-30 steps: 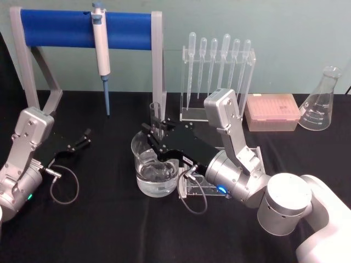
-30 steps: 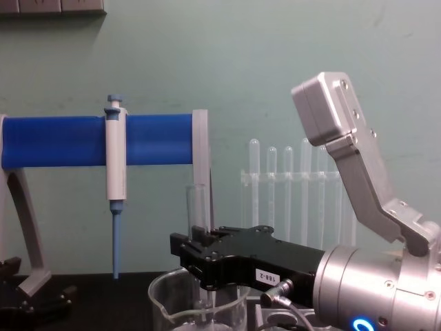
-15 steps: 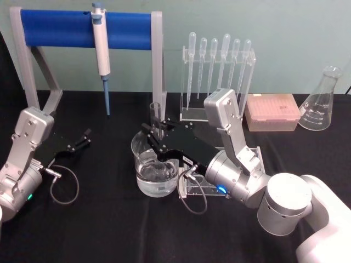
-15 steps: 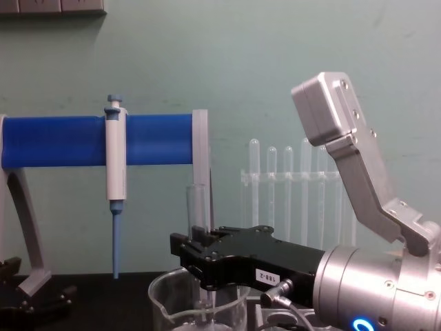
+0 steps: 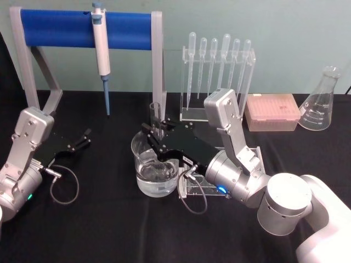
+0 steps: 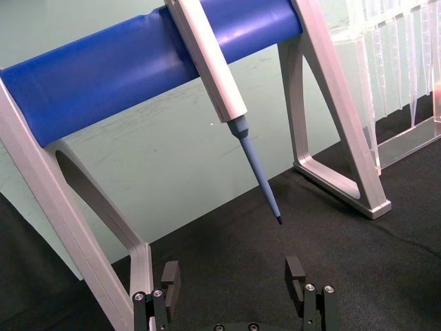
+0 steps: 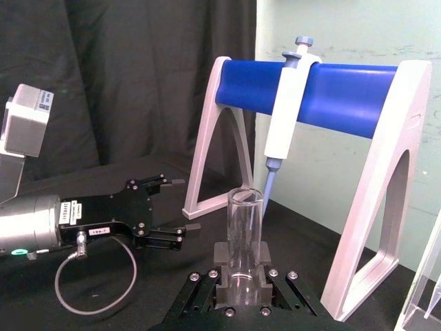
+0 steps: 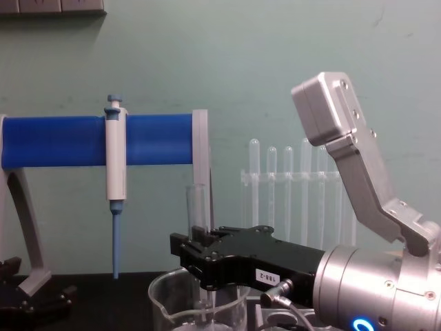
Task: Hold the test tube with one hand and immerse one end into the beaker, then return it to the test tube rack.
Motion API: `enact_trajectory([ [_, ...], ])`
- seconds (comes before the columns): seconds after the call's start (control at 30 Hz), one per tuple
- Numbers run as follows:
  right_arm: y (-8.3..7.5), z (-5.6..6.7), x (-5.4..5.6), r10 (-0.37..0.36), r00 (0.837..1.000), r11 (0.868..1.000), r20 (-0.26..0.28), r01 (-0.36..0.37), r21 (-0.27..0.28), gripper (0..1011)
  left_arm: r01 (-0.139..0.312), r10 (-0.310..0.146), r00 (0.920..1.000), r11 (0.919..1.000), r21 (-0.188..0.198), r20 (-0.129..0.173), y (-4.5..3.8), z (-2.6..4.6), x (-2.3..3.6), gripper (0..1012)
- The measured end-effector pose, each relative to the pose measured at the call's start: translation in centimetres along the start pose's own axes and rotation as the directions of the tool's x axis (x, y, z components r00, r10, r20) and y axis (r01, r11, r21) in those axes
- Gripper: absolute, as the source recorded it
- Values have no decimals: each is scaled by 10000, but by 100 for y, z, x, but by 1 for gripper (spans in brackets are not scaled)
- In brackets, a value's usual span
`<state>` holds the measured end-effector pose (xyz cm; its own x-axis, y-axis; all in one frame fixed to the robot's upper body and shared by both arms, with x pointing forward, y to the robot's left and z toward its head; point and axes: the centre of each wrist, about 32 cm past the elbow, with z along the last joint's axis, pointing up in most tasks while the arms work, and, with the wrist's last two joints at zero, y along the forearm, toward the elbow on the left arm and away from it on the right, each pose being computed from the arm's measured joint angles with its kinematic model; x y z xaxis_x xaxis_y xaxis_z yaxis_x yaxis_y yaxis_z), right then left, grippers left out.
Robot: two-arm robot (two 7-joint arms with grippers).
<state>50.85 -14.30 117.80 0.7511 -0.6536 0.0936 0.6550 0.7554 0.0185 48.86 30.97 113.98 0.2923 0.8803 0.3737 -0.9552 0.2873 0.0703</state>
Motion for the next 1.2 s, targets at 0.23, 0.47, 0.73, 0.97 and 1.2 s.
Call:
enact_trajectory([
  [0.23, 0, 0, 0, 0, 10000, 10000, 0, 0, 0, 225, 0, 0, 10000, 10000, 0, -1, 0, 0, 0, 1000],
  [0.47, 0, 0, 0, 0, 10000, 10000, 0, 0, -1, 225, 0, 0, 10000, 10000, 0, 0, 0, 0, 0, 1000],
  [0.73, 0, 0, 0, 0, 10000, 10000, 0, 0, -1, 225, 0, 0, 10000, 10000, 0, -1, 0, 0, 0, 1000],
  [0.97, 0, 0, 0, 0, 10000, 10000, 0, 0, 0, 225, 0, 0, 10000, 10000, 0, -1, 0, 0, 0, 1000],
  [1.2, 0, 0, 0, 0, 10000, 10000, 0, 0, -1, 225, 0, 0, 10000, 10000, 1, 0, 0, 0, 0, 1000],
])
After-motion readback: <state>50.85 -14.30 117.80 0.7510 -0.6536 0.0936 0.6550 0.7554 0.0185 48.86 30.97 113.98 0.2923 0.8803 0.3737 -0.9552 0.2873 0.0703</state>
